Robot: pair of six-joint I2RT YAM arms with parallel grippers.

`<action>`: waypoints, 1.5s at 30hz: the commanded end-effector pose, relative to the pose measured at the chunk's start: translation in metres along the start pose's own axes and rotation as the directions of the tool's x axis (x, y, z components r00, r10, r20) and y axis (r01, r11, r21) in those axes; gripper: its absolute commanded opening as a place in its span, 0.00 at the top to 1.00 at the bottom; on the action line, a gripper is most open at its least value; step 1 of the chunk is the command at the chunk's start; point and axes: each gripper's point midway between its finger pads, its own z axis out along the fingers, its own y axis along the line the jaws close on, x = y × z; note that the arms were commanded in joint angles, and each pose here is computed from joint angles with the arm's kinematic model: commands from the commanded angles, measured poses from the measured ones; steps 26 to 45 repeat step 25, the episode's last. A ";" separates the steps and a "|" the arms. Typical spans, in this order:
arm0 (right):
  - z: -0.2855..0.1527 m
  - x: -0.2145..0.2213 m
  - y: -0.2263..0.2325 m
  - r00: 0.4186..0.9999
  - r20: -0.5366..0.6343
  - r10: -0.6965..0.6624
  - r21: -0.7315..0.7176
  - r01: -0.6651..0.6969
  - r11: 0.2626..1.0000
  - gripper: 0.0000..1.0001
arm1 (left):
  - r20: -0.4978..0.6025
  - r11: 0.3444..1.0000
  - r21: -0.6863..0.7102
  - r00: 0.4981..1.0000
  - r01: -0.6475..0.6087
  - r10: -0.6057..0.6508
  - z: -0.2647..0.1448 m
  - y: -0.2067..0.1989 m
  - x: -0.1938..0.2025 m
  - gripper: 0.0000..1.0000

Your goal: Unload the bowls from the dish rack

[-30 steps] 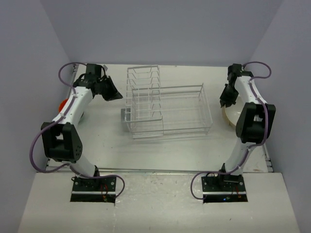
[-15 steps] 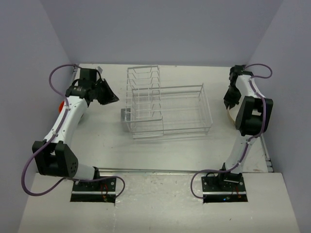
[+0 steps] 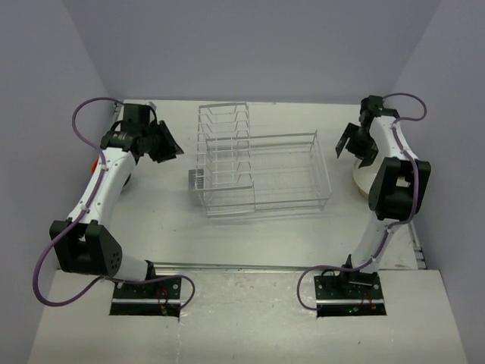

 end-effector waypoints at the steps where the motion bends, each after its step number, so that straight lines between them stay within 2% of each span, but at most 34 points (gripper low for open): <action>1: -0.063 -0.020 0.019 0.990 0.136 0.035 -0.118 -0.019 0.993 0.21 | 0.083 0.999 -0.020 0.995 -0.049 0.051 -0.014 -0.008 -0.025 0.66; 3: -0.090 -0.021 0.032 0.983 0.181 0.022 -0.167 0.009 0.986 0.07 | 0.099 0.997 -0.040 0.993 -0.062 0.066 -0.017 -0.007 -0.031 0.61; 6: -0.141 -0.021 0.054 0.970 0.243 0.025 -0.284 0.046 0.958 0.01 | 0.131 0.995 -0.048 0.987 -0.083 0.089 -0.024 -0.013 -0.043 0.56; 9: -0.185 -0.012 0.073 0.951 0.310 0.013 -0.388 0.114 0.915 0.01 | 0.159 0.994 -0.048 0.981 -0.100 0.107 -0.030 -0.019 -0.052 0.49; 11: -0.219 0.007 0.091 0.938 0.347 -0.013 -0.494 0.194 0.847 0.01 | 0.168 0.993 -0.040 0.979 -0.114 0.119 -0.033 -0.024 -0.054 0.45; 13: -0.227 0.031 0.106 0.937 0.347 -0.044 -0.544 0.239 0.804 0.01 | 0.181 0.991 -0.043 0.975 -0.126 0.132 -0.037 -0.027 -0.054 0.43; 19: -0.265 0.089 0.100 0.918 0.393 -0.061 -0.640 0.321 0.698 0.01 | 0.201 0.984 -0.050 0.963 -0.172 0.178 -0.046 -0.031 -0.048 0.41; 22: -0.280 0.115 0.087 0.906 0.418 -0.061 -0.655 0.348 0.670 0.01 | 0.198 0.980 -0.055 0.959 -0.193 0.200 -0.048 -0.030 -0.039 0.41; 23: -0.277 0.120 0.081 0.904 0.424 -0.058 -0.643 0.345 0.684 0.01 | 0.199 0.978 -0.059 0.958 -0.198 0.206 -0.048 -0.030 -0.038 0.41; 25: -0.298 0.134 0.071 0.881 0.472 -0.038 -0.654 0.379 0.655 0.01 | 0.194 0.975 -0.060 0.956 -0.213 0.220 -0.048 -0.030 -0.033 0.41; 45: -0.298 0.134 0.071 0.881 0.472 -0.038 -0.654 0.379 0.655 0.01 | 0.194 0.975 -0.060 0.956 -0.213 0.220 -0.048 -0.030 -0.033 0.41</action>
